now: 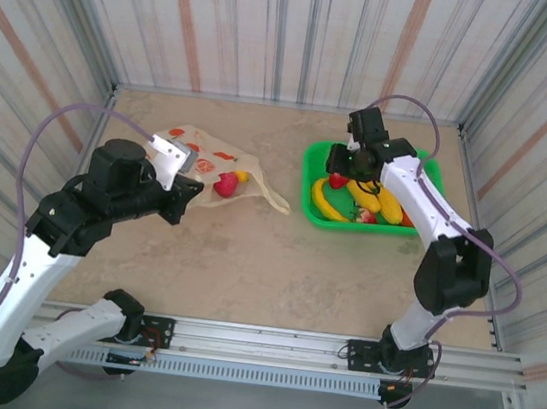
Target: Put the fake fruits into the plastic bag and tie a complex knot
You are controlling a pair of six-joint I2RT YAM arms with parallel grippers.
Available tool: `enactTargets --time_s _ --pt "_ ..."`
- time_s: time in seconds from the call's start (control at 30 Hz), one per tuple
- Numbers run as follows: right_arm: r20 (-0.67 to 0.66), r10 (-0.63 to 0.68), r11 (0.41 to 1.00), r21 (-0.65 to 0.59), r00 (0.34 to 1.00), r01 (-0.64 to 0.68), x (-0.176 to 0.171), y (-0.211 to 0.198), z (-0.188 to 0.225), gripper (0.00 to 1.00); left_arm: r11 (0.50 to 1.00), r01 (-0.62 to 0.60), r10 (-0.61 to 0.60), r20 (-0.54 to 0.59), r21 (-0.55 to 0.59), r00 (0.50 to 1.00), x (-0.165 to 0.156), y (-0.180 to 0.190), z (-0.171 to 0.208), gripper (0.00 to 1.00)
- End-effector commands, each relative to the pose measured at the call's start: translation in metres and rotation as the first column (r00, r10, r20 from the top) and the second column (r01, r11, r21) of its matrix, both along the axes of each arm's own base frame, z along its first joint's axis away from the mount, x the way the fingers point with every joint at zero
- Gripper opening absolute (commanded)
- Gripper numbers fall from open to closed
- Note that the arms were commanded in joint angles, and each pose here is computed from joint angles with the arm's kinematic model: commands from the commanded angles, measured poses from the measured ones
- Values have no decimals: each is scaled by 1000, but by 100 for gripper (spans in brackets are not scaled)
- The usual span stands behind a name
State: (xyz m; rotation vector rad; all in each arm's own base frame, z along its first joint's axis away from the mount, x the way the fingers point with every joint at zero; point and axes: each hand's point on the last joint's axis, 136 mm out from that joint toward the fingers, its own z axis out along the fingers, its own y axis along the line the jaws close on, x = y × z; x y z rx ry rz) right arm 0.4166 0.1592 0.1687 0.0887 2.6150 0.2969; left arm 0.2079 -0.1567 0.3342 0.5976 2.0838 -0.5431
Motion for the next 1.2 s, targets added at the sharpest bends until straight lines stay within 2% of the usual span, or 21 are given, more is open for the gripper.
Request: enactTargets --time_s 0.0,0.13,0.43,0.53,0.93,1.17 --pt "-91 -36 995 -95 995 27 12 -17 -36 63 1000 10 -9 13 -17 1000 -1 -1 6 0" --pt "-116 -50 995 -92 992 40 38 -17 -56 74 1000 3 -3 20 -9 1000 -2 2 6 0" --pt "-163 -76 992 -111 984 58 81 -16 -93 80 1000 1 -1 27 2 1000 -2 3 4 0" --pt "-181 -83 990 -130 980 60 87 -16 -106 79 1000 3 -4 30 5 1000 -2 3 5 0" --pt "-219 -86 994 -91 972 67 84 -14 -123 71 1000 6 -7 31 8 1000 -1 1 6 0" --pt "-217 -112 993 -49 970 104 75 -18 -119 56 1000 3 -4 35 10 999 -1 2 7 0"
